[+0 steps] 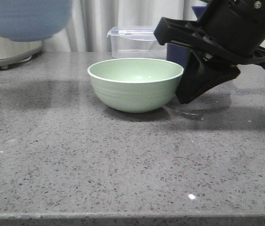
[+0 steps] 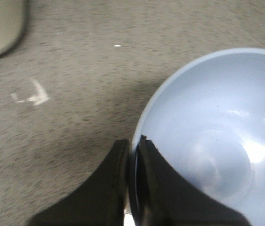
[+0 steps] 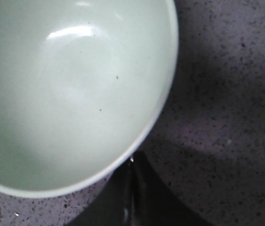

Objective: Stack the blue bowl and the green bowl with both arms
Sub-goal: 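Carry the blue bowl over the green bowl and lower it inside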

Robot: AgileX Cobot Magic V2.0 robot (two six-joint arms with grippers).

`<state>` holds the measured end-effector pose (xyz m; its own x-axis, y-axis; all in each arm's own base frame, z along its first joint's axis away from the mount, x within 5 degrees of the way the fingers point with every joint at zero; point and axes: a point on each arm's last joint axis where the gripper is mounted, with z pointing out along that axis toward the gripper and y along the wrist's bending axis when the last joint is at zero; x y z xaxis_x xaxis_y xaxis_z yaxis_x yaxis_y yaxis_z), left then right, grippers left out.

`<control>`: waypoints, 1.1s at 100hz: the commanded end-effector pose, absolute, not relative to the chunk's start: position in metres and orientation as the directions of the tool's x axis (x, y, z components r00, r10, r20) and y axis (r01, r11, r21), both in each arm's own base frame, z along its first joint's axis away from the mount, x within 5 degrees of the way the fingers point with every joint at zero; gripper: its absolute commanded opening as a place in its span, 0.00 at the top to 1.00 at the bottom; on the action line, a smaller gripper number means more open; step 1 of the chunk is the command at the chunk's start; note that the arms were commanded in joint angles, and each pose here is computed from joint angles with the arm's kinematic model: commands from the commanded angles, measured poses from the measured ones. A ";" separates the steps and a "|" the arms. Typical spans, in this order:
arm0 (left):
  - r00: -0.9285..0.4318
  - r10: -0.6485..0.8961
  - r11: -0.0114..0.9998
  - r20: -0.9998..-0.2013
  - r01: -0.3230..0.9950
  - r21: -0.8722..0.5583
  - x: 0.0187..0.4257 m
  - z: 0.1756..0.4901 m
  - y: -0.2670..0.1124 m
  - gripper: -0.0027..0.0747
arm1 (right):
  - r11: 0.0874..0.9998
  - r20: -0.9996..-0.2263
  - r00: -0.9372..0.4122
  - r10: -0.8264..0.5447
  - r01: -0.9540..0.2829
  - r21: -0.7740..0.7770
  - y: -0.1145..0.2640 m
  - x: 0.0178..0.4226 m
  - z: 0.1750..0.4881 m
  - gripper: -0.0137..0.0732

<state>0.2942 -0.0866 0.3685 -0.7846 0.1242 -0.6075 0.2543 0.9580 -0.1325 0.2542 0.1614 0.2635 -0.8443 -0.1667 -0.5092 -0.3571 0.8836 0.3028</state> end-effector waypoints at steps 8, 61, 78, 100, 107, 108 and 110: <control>-0.720 0.161 0.922 -0.675 0.354 -0.158 0.300 0.392 -0.121 0.99 | 0.871 -0.583 -0.800 -0.138 -0.379 0.314 0.162 0.256 0.282 0.88; -0.738 0.291 0.836 -0.609 0.506 -0.214 0.317 0.372 -0.203 0.99 | 0.871 -0.583 -0.800 -0.138 -0.379 0.314 0.162 0.256 0.282 0.88; -0.735 0.301 0.826 -0.608 0.519 -0.219 0.319 0.368 -0.213 0.99 | 0.871 -0.583 -0.800 -0.138 -0.379 0.314 0.162 0.256 0.282 0.88; -0.729 0.295 0.826 -0.618 0.519 -0.219 0.320 0.368 -0.213 0.99 | 0.871 -0.583 -0.800 -0.138 -0.379 0.314 0.162 0.256 0.282 0.88; -0.726 0.292 0.826 -0.622 0.519 -0.219 0.320 0.369 -0.213 0.99 | 0.871 -0.583 -0.800 -0.138 -0.379 0.314 0.162 0.256 0.282 0.88; -0.726 0.292 0.826 -0.622 0.519 -0.219 0.320 0.369 -0.213 0.99 | 0.871 -0.583 -0.800 -0.138 -0.379 0.314 0.162 0.256 0.282 0.88; -0.726 0.292 0.826 -0.622 0.519 -0.219 0.320 0.369 -0.213 0.99 | 0.871 -0.583 -0.800 -0.138 -0.379 0.314 0.162 0.256 0.282 0.88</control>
<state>0.3275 -0.2124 0.3369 -0.7840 0.3457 -0.5156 0.5002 0.8437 -0.1950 0.2542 0.1614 0.2635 -0.8443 -0.1667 -0.5092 -0.3571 0.8836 0.3028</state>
